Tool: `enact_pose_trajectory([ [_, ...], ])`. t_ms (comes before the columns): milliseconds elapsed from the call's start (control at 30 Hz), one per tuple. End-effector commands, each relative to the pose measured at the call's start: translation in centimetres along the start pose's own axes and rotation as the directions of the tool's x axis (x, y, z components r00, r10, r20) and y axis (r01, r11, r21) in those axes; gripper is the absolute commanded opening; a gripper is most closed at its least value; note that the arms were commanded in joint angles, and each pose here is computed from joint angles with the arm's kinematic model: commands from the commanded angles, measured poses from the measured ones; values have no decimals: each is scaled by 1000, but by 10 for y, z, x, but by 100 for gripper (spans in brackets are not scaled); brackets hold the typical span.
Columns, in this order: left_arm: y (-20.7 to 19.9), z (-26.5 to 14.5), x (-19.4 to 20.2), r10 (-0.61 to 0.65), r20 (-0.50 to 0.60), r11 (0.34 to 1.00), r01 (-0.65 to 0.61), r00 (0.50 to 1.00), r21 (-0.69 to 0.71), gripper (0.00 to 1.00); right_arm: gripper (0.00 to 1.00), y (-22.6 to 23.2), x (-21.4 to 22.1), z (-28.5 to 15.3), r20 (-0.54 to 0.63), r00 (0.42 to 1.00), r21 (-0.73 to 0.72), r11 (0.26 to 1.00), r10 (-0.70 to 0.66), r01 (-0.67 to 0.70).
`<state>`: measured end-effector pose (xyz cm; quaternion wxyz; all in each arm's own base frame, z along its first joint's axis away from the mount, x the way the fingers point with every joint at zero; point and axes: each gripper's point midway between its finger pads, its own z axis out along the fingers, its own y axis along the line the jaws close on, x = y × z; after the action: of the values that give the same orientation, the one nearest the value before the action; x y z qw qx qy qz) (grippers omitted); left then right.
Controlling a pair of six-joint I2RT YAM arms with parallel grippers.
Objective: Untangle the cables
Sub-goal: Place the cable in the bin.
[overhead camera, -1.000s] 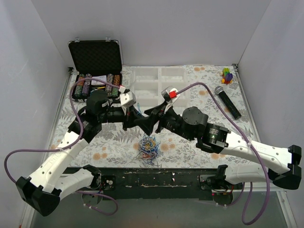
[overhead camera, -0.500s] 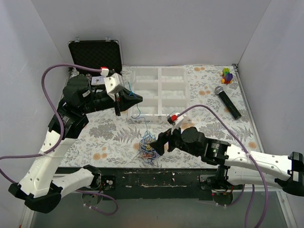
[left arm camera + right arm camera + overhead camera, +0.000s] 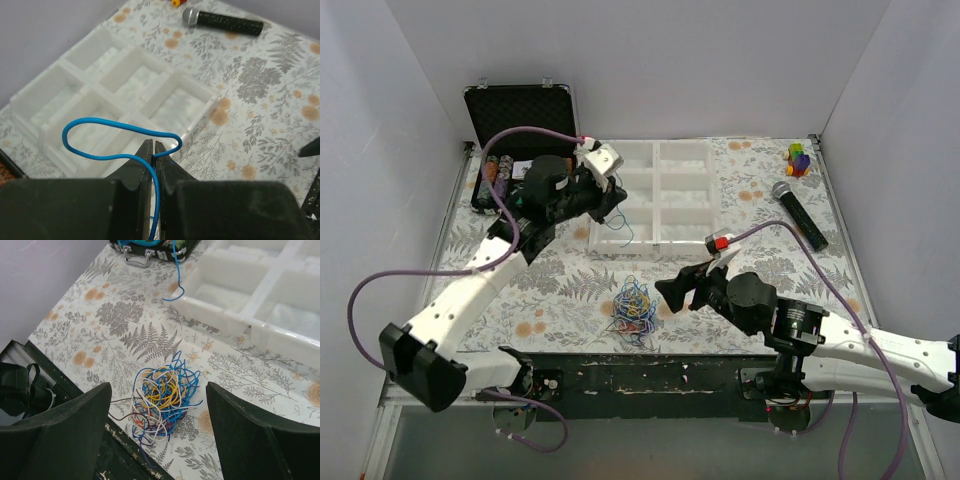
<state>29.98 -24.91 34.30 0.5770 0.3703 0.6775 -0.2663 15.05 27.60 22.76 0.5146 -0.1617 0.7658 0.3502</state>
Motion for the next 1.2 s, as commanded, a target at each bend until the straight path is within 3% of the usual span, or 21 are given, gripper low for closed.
enact_pose_trajectory([
  [0, 26, 33, 27, -7, -29, 996, 5, 1000, -87, 0, 83, -20, -15, -8, 69, 997, 101, 995, 17, -24],
  [167, 48, 65, 54, -2, -50, 989, -5, 999, -148, 0, 82, -25, -17, -17, 81, 996, 104, 994, 26, -34],
  [433, 46, 87, 101, -17, -134, 994, 3, 991, -105, 0, 82, -31, -25, -27, 117, 992, 108, 993, 40, -53],
  [900, 76, 104, 125, 42, -145, 972, -75, 988, -225, 0, 81, -26, -21, -24, 104, 994, 88, 995, 41, -50],
  [1100, 52, 105, 149, 7, -220, 991, -36, 976, -129, 0, 81, -27, -20, -24, 99, 994, 92, 994, 43, -52],
  [1167, 35, 98, 171, -16, -284, 997, -6, 959, -77, 7, 81, -27, -22, -24, 103, 994, 96, 994, 43, -53],
])
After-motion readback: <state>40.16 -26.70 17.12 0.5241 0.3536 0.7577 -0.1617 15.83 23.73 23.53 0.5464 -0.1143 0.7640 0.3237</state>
